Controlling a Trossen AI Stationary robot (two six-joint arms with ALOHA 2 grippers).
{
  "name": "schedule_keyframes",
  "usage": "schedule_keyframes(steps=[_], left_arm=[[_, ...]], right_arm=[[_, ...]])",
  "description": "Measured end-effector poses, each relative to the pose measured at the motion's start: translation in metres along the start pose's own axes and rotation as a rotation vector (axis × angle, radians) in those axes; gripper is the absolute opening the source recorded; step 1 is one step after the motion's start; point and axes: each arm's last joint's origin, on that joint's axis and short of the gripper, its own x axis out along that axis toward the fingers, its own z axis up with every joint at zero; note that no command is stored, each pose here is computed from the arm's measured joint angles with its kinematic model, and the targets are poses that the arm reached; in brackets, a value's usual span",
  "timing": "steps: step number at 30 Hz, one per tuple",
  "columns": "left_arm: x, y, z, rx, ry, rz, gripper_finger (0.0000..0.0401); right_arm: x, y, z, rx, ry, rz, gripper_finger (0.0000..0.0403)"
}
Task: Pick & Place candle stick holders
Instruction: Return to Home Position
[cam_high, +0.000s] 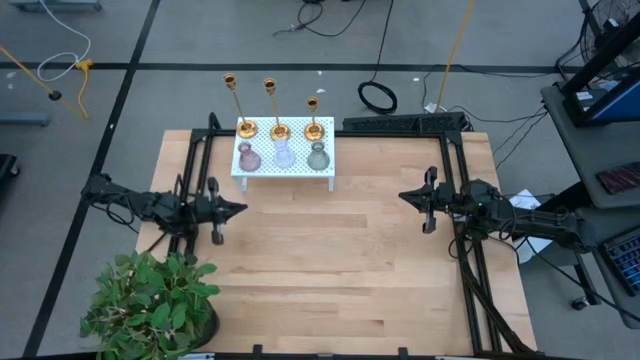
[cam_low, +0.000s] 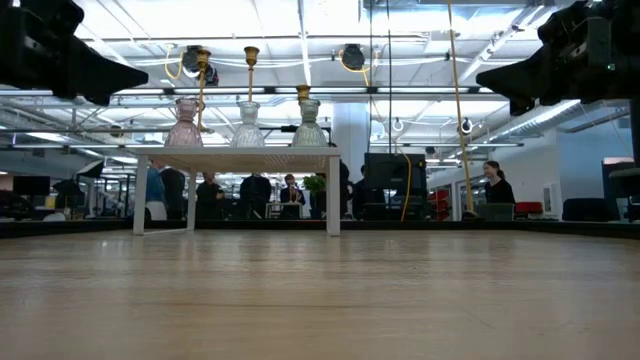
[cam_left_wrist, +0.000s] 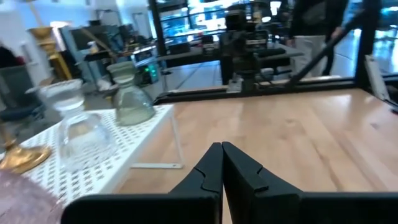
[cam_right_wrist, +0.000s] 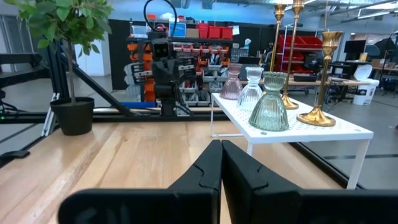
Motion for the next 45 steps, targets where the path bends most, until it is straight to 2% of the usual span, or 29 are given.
schedule_keyframes(steps=[6, 13, 21, 26, 35, 40, 45], left_arm=[[0.000, -0.002, 0.003, 0.052, -0.039, -0.088, 0.0004], [0.002, 0.001, 0.001, 0.044, -0.053, -0.105, 0.0004], [0.009, 0.002, -0.017, 0.027, -0.081, -0.103, 0.0005], [0.010, 0.004, -0.016, 0.032, -0.082, -0.077, 0.0004], [0.010, 0.005, -0.018, 0.017, -0.067, -0.104, 0.0007], [0.010, 0.005, -0.018, 0.018, -0.069, -0.124, 0.0004], [0.010, 0.004, -0.018, 0.023, -0.074, -0.158, 0.0003]], right_arm=[[0.000, 0.000, 0.000, 0.000, 0.000, 0.000, 0.0000], [0.000, 0.000, 0.000, 0.000, 0.000, 0.000, 0.0000], [0.000, 0.000, 0.000, 0.001, 0.000, 0.000, 0.0000], [0.000, 0.000, 0.000, 0.013, 0.000, 0.000, 0.0000], [0.000, 0.000, -0.010, 0.040, 0.022, 0.000, 0.0000], [0.000, 0.000, -0.006, 0.037, -0.060, 0.000, 0.0000], [0.000, 0.000, -0.007, 0.037, -0.051, 0.001, 0.0000]])
